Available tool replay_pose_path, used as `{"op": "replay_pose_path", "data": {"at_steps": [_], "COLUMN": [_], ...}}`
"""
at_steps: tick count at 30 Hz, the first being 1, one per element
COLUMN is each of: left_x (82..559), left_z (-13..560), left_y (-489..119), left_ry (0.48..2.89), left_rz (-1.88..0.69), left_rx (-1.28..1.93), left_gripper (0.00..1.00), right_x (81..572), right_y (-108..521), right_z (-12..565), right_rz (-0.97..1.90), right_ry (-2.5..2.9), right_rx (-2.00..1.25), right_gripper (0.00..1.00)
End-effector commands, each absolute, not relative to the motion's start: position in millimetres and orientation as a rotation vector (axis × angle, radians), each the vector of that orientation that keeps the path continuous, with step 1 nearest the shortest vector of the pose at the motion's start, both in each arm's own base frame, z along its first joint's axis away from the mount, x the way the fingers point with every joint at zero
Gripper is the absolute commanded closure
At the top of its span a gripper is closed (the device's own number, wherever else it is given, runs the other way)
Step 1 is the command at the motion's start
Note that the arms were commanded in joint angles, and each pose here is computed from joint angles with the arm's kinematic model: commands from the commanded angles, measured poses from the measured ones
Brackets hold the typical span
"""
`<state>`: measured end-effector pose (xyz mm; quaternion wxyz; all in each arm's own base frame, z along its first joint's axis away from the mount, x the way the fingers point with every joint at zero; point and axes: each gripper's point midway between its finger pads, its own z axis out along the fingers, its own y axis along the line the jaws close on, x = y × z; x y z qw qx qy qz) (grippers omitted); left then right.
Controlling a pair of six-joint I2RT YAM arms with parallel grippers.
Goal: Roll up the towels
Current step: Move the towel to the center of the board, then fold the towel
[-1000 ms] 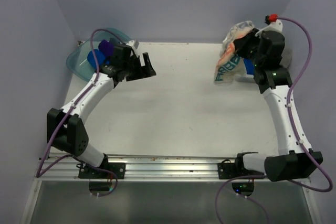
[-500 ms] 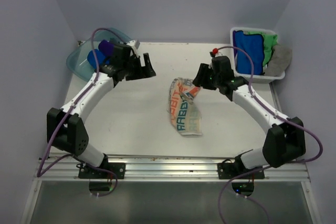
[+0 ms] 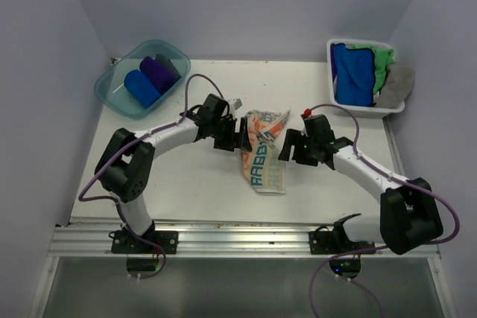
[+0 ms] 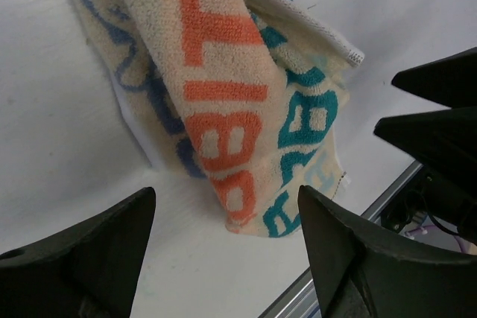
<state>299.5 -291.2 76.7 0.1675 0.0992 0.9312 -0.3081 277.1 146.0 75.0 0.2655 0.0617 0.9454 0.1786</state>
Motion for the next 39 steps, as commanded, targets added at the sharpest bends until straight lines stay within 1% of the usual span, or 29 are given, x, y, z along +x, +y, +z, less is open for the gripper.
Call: {"op": "replay_pose_path", "data": {"at_steps": [1, 2, 4, 5, 6, 7, 8, 10, 11, 14, 16, 17, 19, 20, 21, 22, 23, 25, 26, 27, 29, 30, 33, 35, 38, 39], "left_x": [306.1, 303.8, 300.2, 299.5, 300.2, 300.3, 302.4, 310.3, 311.6, 317.1, 319.3, 320.8, 324.0, 325.3, 329.4, 330.6, 333.1, 345.2, 349.7, 360.6, 366.9, 373.7, 370.2, 368.8, 363.2, 359.0], "left_z": [85.5, 79.1, 65.8, 63.3, 60.7, 58.9, 59.9, 65.1, 67.6, 80.4, 88.3, 91.6, 101.8, 105.9, 116.9, 121.9, 127.8, 153.7, 164.0, 191.6, 216.7, 247.6, 290.2, 306.3, 311.7, 307.8], "left_y": [-323.6, -325.3, -328.1, -328.8, -329.2, -327.6, -326.9, -324.3, -324.1, -324.2, -322.3, -320.7, -314.5, -311.8, -305.2, -298.6, -293.1, -270.1, -262.5, -247.5, -231.5, -224.7, -225.9, -231.8, -243.1, -249.3], "left_ry": [2.572, 2.587, 2.626, 2.634, 2.64, 2.65, 2.652, 2.642, 2.636, 2.605, 2.598, 2.595, 2.584, 2.575, 2.548, 2.543, 2.532, 2.48, 2.456, 2.389, 2.338, 2.264, 2.173, 2.125, 2.107, 2.115], "left_rz": [-1.1, -1.11, -1.117, -1.117, -1.11, -1.1, -1.083, -1.028, -1.022, -1.018, -1.001, -0.988, -0.968, -0.966, -0.965, -0.952, -0.944, -0.906, -0.89, -0.869, -0.811, -0.778, -0.807, -0.862, -0.931, -0.94], "left_rx": [0.316, 0.311, 0.306, 0.305, 0.299, 0.294, 0.291, 0.282, 0.28, 0.28, 0.282, 0.281, 0.275, 0.268, 0.254, 0.245, 0.237, 0.192, 0.177, 0.146, 0.14, 0.131, 0.156, 0.162, 0.177, 0.186], "left_gripper": [0.2, 0.26, 0.33, 0.43, 0.49, 0.59, 0.73, 0.87, 0.99, 1.0, 1.0, 1.0, 1.0, 1.0, 1.0, 1.0, 1.0, 1.0, 1.0, 1.0, 1.0, 1.0, 1.0, 1.0, 1.0, 1.0], "right_x": [267.5, 266.7, 261.9, 261.1, 260.5, 257.6, 260.1, 258.1, 258.3, 262.8, 264.9, 267.1, 275.9, 276.5, 285.7, 288.1, 292.1, 310.1, 307.6, 317.0, 316.6, 320.6, 316.6, 315.9, 322.2, 322.9], "right_y": [164.9, 171.9, 178.9, 186.8, 191.2, 194.7, 199.5, 205.0, 208.7, 216.2, 224.7, 230.7, 238.3, 242.6, 249.0, 251.7, 255.8, 270.1, 273.4, 281.4, 292.6, 300.4, 309.3, 298.2, 265.4, 254.3], "right_z": [67.7, 66.7, 56.2, 56.4, 54.7, 47.5, 48.1, 42.5, 34.6, 17.5, 13.1, 13.9, 18.3, 20.7, 31.4, 36.4, 43.1, 76.2, 83.4, 105.5, 136.6, 160.7, 208.4, 232.4, 246.9, 241.8], "right_rz": [0.61, 0.651, 0.68, 0.717, 0.739, 0.753, 0.773, 0.792, 0.79, 0.804, 0.846, 0.86, 0.854, 0.846, 0.852, 0.851, 0.862, 0.902, 0.9, 0.919, 0.946, 0.972, 1.003, 0.966, 0.847, 0.818], "right_ry": [2.568, 2.562, 2.588, 2.585, 2.587, 2.612, 2.597, 2.605, 2.618, 2.633, 2.633, 2.62, 2.6, 2.598, 2.57, 2.566, 2.554, 2.465, 2.473, 2.423, 2.364, 2.31, 2.211, 2.153, 2.117, 2.129], "right_rx": [0.147, 0.127, 0.107, 0.079, 0.065, 0.066, 0.056, 0.05, 0.042, 0.079, 0.107, 0.092, 0.082, 0.065, 0.052, 0.045, 0.034, -0.003, -0.022, -0.043, -0.105, -0.133, -0.197, -0.185, -0.117, -0.096], "right_gripper": [0.24, 0.24, 0.24, 0.24, 0.24, 0.24, 0.24, 0.24, 0.24, 0.28, 0.37, 0.5, 0.62, 0.79, 0.87, 1.0, 1.0, 1.0, 1.0, 1.0, 1.0, 1.0, 1.0, 1.0, 1.0, 1.0]}}
